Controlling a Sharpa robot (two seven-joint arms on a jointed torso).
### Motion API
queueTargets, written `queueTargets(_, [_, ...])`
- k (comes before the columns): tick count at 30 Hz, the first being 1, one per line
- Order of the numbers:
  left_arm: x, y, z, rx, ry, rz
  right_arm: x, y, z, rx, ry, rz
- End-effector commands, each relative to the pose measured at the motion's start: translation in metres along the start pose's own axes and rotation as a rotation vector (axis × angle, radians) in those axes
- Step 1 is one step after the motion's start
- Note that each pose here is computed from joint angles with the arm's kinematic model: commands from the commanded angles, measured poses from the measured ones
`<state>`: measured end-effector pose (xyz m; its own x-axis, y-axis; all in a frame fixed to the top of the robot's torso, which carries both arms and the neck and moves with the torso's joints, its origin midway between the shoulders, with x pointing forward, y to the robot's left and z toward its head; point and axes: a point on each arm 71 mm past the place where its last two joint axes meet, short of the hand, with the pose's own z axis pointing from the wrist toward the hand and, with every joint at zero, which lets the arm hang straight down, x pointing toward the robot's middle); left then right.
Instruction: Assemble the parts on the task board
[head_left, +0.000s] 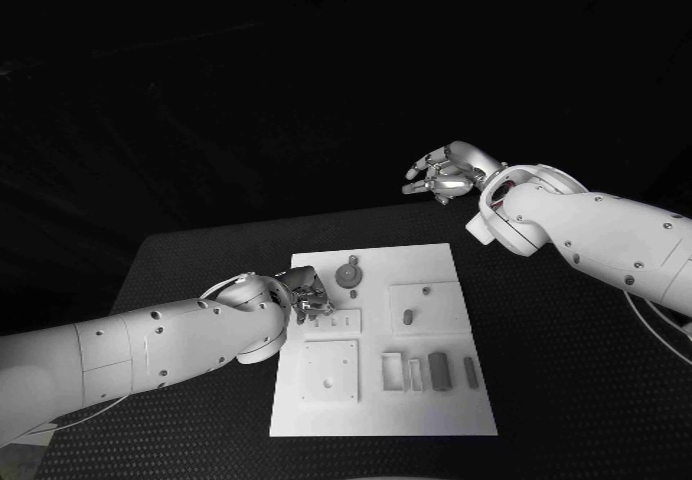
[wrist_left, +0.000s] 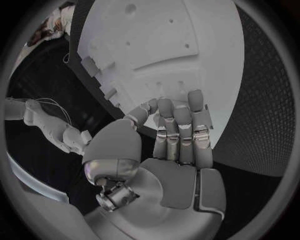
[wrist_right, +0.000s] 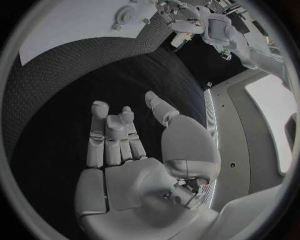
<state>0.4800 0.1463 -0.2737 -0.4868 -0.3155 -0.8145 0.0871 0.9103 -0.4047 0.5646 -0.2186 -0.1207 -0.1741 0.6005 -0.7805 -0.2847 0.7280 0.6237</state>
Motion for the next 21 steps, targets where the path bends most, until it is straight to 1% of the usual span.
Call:
queueTargets(1, [-0.0001, -0.0014, -0.0001, 0.015, -0.011, -0.012, 0.001, 0.000, 0.000, -0.005, 0.009, 0.001])
queueTargets(10, [-0.0018, 0.0020, 0.0006, 0.011, -0.014, -0.031, 0.000, -0.001, 0.000, -0.003, 0.008, 0.000])
queueTargets(14, [-0.0043, 0.0079, -0.0010, 0.007, 0.004, -0.066, 0.000, -0.001, 0.000, -0.002, 0.007, 0.000])
queueTargets(16, [-0.0055, 0.0115, -0.0027, 0.001, 0.023, -0.090, -0.001, -0.002, 0.000, 0.000, 0.007, 0.000])
queueTargets(17, [-0.0078, 0.0124, -0.0030, -0.002, 0.036, -0.101, -0.001, -0.002, 0.000, 0.002, 0.006, -0.001])
queueTargets(18, [-0.0175, 0.0106, -0.0015, 0.001, 0.039, -0.118, -0.001, -0.003, 0.000, 0.003, 0.005, -0.001])
queueTargets(19, [-0.0203, 0.0101, -0.0020, 0.004, 0.047, -0.119, -0.001, -0.003, 0.000, 0.004, 0.005, -0.001])
queueTargets(20, [-0.0261, 0.0120, -0.0032, 0.008, 0.047, -0.117, -0.002, -0.004, 0.000, 0.006, 0.004, -0.002])
queueTargets(21, [-0.0286, 0.0127, -0.0036, 0.008, 0.048, -0.117, -0.002, -0.004, 0.000, 0.006, 0.003, -0.002])
